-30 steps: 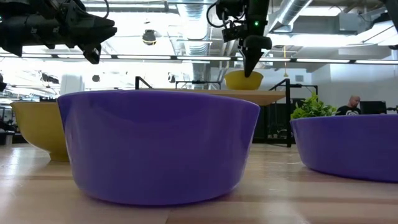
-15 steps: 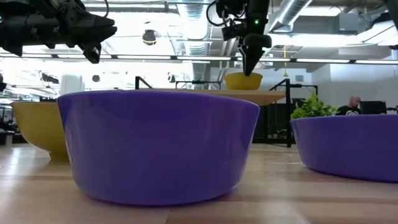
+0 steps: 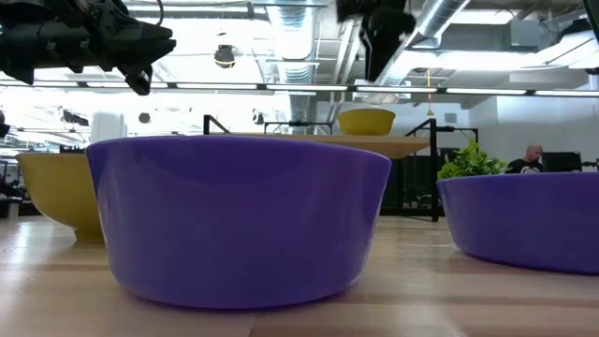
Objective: Pick & Place Mini bowls
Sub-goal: Stack the right white patterned bowl on top of the white patterned bowl on the shelf
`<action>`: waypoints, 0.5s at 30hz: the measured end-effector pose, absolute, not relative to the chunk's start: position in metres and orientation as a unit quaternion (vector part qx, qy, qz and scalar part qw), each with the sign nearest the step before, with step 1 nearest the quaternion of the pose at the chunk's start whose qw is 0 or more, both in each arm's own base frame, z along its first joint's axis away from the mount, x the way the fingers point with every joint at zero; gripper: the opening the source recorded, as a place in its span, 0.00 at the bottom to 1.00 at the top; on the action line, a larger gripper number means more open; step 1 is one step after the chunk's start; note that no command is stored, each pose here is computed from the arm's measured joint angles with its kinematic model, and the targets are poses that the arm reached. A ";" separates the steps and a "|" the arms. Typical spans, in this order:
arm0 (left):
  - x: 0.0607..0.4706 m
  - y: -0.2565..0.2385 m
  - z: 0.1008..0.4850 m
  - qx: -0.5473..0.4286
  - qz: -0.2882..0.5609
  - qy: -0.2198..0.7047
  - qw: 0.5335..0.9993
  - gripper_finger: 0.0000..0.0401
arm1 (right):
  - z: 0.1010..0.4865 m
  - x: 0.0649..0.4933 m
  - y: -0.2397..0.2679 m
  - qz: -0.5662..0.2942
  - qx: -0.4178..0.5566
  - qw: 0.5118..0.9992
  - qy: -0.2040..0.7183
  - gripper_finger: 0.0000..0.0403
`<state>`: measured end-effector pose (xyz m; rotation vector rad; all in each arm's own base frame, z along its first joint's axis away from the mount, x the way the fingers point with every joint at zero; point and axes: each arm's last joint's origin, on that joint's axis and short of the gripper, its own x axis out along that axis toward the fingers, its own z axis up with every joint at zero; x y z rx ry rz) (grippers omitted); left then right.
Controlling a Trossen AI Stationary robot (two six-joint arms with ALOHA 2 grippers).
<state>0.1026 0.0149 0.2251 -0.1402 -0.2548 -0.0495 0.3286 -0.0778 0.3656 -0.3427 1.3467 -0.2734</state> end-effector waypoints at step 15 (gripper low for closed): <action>0.103 0.015 0.225 -0.070 -0.024 -0.127 0.989 0.20 | 0.389 0.321 -0.030 -0.152 -0.092 0.775 0.606 0.43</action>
